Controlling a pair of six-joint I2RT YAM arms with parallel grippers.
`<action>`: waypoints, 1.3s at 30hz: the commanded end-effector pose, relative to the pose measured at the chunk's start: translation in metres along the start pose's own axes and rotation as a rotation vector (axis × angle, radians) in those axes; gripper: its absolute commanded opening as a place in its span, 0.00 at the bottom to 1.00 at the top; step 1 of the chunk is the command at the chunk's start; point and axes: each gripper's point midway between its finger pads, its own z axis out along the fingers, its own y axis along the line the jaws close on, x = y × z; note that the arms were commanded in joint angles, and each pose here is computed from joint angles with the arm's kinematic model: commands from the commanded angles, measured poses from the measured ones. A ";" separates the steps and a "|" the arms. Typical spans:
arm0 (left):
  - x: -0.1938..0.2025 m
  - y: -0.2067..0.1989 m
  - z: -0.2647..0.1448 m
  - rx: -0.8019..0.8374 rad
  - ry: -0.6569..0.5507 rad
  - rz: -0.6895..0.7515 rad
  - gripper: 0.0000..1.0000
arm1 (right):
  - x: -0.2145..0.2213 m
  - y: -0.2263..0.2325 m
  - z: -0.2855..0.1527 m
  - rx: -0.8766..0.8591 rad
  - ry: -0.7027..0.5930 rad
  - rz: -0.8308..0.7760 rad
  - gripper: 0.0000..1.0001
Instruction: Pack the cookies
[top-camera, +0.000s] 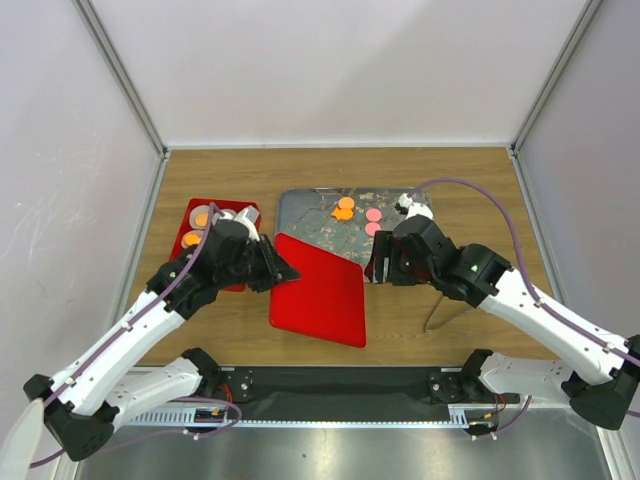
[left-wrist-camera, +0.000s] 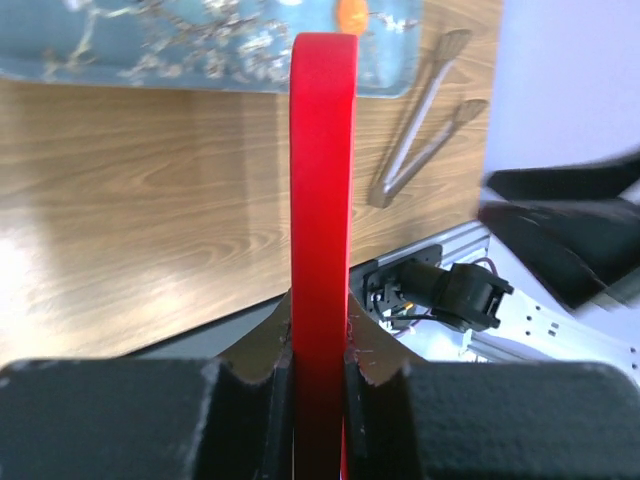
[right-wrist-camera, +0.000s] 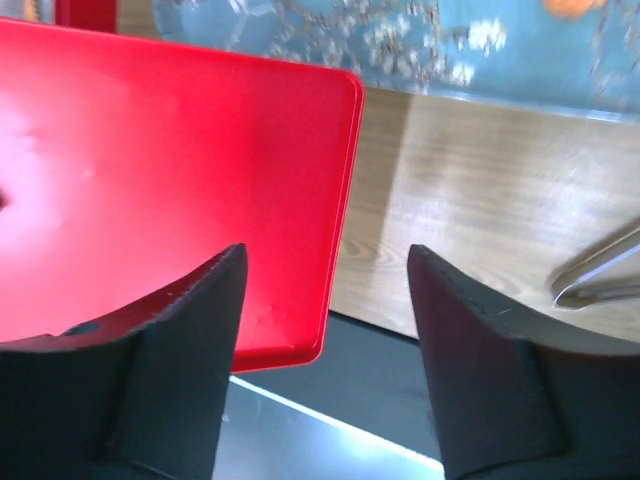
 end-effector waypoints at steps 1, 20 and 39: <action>-0.012 -0.013 -0.015 0.008 0.005 -0.031 0.00 | -0.027 0.014 -0.027 -0.039 -0.125 -0.110 0.75; -0.020 -0.012 -0.032 -0.174 0.085 -0.414 0.00 | 0.026 0.160 -0.076 -0.243 -0.419 -0.804 0.83; -0.036 -0.028 -0.041 -0.126 0.070 -0.504 0.00 | 0.020 0.163 -0.032 -0.091 -0.454 -1.002 0.49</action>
